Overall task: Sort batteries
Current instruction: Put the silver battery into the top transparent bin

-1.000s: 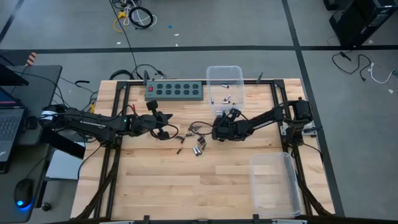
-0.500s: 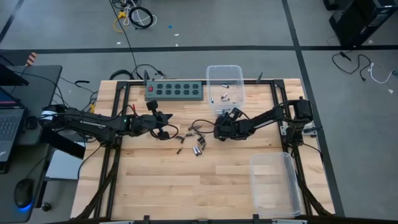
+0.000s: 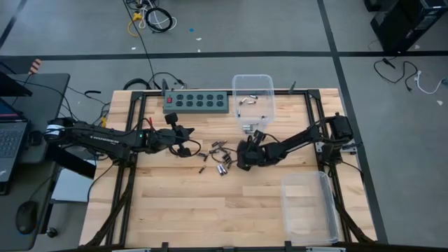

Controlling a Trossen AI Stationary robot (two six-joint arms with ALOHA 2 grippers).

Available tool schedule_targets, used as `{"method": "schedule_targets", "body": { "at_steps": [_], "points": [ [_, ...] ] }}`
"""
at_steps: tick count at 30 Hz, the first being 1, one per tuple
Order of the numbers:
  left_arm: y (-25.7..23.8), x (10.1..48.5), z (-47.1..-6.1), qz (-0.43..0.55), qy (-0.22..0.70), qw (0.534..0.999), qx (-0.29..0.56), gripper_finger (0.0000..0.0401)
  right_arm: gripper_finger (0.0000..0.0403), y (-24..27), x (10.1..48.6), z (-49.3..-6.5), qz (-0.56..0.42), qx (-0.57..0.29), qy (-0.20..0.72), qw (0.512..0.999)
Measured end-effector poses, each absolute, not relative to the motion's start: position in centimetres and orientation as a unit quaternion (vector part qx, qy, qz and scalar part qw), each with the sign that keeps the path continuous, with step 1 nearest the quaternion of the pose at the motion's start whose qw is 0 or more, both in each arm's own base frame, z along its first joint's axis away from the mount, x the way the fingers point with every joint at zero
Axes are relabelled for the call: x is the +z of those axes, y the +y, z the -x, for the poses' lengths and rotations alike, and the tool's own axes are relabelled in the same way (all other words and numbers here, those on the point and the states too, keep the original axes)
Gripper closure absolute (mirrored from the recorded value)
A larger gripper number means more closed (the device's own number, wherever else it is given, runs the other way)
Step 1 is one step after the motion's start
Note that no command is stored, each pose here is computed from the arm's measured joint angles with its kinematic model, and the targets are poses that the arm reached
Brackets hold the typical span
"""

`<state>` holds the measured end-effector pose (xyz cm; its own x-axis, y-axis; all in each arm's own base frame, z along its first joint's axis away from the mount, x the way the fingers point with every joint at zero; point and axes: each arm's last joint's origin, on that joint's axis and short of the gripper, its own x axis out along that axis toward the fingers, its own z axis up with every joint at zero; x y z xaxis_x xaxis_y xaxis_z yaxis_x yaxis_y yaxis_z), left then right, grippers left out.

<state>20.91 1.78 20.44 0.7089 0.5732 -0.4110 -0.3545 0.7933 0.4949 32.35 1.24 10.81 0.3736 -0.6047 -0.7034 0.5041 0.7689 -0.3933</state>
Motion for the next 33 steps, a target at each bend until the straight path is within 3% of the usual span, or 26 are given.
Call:
{"method": "schedule_targets", "body": {
  "at_steps": [6,13,23,33],
  "points": [
    [1.8,20.5,-20.9,-0.193,0.280,0.904,0.257,0.0401,0.0403,-0.1,10.6,-31.5,0.102,-0.416,0.433,0.793],
    [1.8,20.5,-20.9,-0.192,0.281,0.904,0.257,0.0401,0.0403,-2.9,9.4,-30.3,0.071,-0.444,0.436,0.779],
    [1.8,20.5,-20.9,-0.193,0.281,0.904,0.257,0.0401,0.0403,-2.5,9.2,-30.5,0.030,-0.398,0.448,0.800],
    [1.8,20.5,-20.9,-0.193,0.281,0.904,0.257,0.0401,0.0403,1.2,10.1,-31.8,-0.013,-0.329,0.439,0.836]
  ]
}}
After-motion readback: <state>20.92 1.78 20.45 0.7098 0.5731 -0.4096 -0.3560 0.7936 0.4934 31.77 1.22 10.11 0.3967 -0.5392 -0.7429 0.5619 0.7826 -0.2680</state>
